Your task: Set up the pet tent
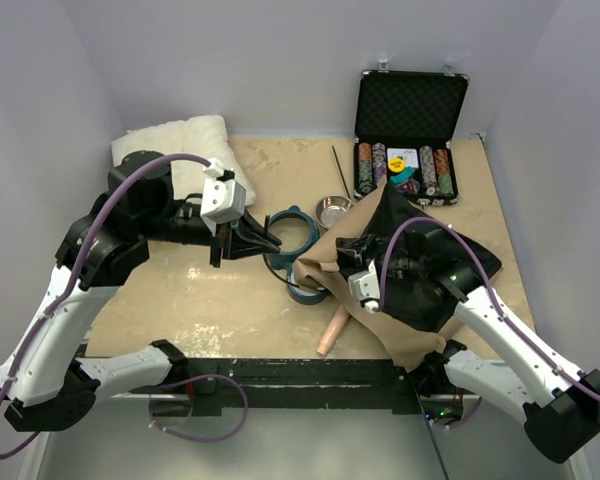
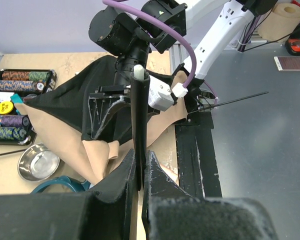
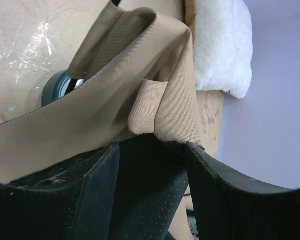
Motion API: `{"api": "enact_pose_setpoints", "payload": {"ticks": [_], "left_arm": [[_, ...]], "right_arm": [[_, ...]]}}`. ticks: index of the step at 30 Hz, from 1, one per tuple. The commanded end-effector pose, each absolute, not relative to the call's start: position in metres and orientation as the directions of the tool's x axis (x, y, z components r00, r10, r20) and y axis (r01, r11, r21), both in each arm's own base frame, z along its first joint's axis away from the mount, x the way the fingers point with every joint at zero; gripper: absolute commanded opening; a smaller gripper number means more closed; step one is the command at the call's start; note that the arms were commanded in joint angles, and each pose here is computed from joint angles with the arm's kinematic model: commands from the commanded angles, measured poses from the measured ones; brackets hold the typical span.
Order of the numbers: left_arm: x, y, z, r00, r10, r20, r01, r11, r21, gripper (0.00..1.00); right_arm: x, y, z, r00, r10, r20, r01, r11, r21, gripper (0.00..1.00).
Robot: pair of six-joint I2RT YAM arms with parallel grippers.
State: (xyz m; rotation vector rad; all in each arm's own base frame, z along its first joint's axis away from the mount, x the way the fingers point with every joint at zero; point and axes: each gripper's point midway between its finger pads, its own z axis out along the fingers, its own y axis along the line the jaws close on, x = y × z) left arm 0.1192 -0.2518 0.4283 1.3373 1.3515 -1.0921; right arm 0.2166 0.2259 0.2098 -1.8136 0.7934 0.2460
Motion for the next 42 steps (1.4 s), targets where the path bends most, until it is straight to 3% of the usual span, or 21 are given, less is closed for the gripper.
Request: {"api": "enact_pose_setpoints", "payload": {"ticks": [1, 9, 15, 18, 20, 23, 25, 29, 31, 38, 42], "left_arm": [[0.118, -0.250, 0.425, -0.034, 0.207, -0.978, 0.999, 0.020, -0.030, 0.00], [0.117, -0.251, 0.421, -0.042, 0.209, -0.977, 0.999, 0.015, -0.039, 0.00], [0.117, -0.252, 0.422, -0.045, 0.204, -0.978, 0.999, 0.017, -0.043, 0.00], [0.118, -0.252, 0.420, -0.047, 0.206, -0.977, 0.999, 0.019, -0.045, 0.00], [0.119, -0.252, 0.421, -0.048, 0.202, -0.978, 0.999, 0.019, -0.045, 0.00], [0.119, -0.253, 0.421, -0.049, 0.201, -0.978, 0.999, 0.018, -0.046, 0.00], [0.120, -0.253, 0.420, -0.051, 0.201, -0.978, 0.999, 0.020, -0.048, 0.00], [0.120, -0.253, 0.420, -0.048, 0.201, -0.978, 0.999, 0.018, -0.045, 0.00], [0.120, -0.253, 0.419, -0.045, 0.203, -0.978, 0.999, 0.019, -0.043, 0.00], [0.120, -0.253, 0.414, -0.051, 0.210, -0.976, 0.999, 0.021, -0.047, 0.00], [0.125, -0.254, 0.408, -0.069, 0.223, -0.972, 0.997, 0.039, -0.062, 0.00]], "right_arm": [[0.214, 0.232, 0.234, 0.821, -0.337, -0.461, -0.538, -0.187, -0.822, 0.56], [0.217, 0.242, 0.245, 0.826, -0.294, -0.481, -0.539, -0.161, -0.827, 0.49], [0.208, 0.247, 0.258, 0.816, -0.253, -0.520, -0.563, -0.139, -0.815, 0.22], [0.204, 0.251, 0.268, 0.811, -0.232, -0.536, -0.571, -0.119, -0.812, 0.18], [0.203, 0.253, 0.270, 0.813, -0.227, -0.536, -0.569, -0.116, -0.814, 0.10], [0.210, 0.253, 0.269, 0.806, -0.253, -0.535, -0.575, -0.116, -0.810, 0.20], [0.213, 0.253, 0.265, 0.809, -0.269, -0.522, -0.569, -0.139, -0.810, 0.47], [0.218, 0.256, 0.257, 0.803, -0.274, -0.529, -0.579, -0.149, -0.801, 0.50], [0.220, 0.260, 0.258, 0.803, -0.263, -0.535, -0.581, -0.145, -0.801, 0.43], [0.221, 0.277, 0.285, 0.776, -0.195, -0.600, -0.625, -0.114, -0.772, 0.00], [0.216, 0.292, 0.296, 0.740, -0.158, -0.654, -0.672, -0.113, -0.732, 0.00]]}}
